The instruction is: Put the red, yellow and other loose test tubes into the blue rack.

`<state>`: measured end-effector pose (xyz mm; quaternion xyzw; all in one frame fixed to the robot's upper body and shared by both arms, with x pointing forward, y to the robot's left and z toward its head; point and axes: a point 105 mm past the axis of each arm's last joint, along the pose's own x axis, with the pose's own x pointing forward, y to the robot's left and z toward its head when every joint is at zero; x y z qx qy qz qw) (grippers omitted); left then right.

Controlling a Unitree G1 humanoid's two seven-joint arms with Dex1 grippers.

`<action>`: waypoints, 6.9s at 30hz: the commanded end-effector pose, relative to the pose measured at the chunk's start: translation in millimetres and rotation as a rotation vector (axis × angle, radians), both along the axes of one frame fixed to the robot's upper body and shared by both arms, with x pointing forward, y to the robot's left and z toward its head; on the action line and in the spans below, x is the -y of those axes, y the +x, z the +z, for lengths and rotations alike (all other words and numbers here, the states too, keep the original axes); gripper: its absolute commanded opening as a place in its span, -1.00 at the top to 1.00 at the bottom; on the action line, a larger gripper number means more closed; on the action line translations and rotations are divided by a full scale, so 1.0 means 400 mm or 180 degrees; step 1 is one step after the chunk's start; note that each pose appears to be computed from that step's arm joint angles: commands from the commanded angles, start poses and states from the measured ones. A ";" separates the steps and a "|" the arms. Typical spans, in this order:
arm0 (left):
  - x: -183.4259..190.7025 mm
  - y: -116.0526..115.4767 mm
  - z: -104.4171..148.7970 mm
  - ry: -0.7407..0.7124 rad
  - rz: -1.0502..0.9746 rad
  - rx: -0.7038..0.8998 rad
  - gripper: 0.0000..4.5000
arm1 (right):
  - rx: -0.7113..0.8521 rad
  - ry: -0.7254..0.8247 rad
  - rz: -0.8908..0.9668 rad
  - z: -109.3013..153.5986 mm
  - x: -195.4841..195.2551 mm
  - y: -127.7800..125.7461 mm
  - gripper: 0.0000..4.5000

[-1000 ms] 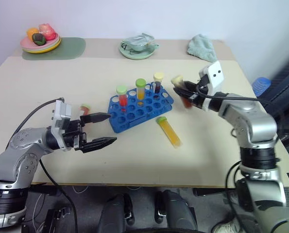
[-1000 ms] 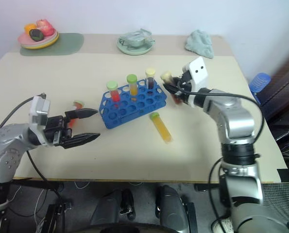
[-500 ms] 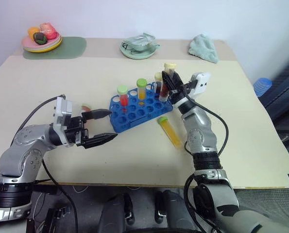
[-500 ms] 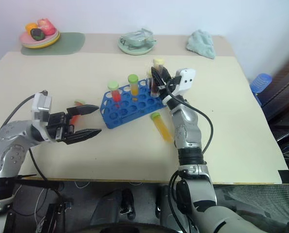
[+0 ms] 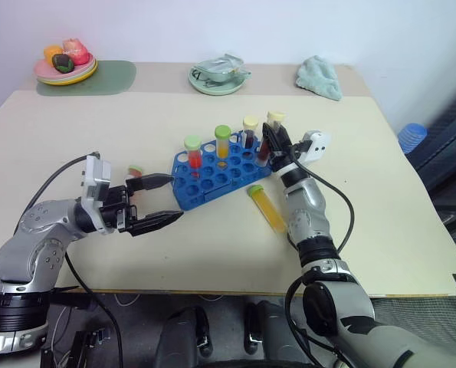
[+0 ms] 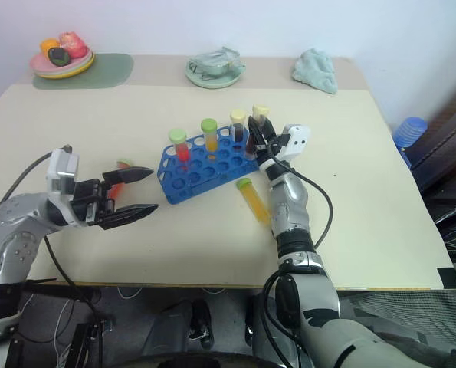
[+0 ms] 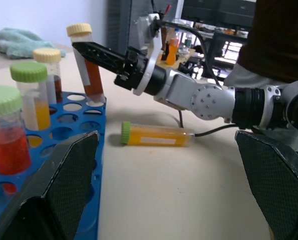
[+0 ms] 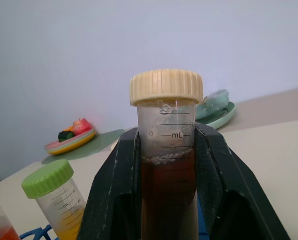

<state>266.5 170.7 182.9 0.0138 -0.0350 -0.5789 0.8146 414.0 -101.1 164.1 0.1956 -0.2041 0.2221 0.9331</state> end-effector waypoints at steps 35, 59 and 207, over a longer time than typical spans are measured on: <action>0.034 -0.002 0.035 -0.0029 -0.0065 0.0168 -1.00 | 0.0092 -0.1816 -0.0302 0.129 0.090 -0.134 -0.98; 0.031 0.005 0.013 -0.0044 -0.0072 0.0218 -1.00 | -0.2482 -0.2364 0.0516 -0.065 0.043 -0.225 -0.98; 0.044 -0.018 -0.018 -0.0190 0.0081 0.0099 -1.00 | -0.3414 -0.4426 0.1563 -0.110 0.290 -0.186 -0.89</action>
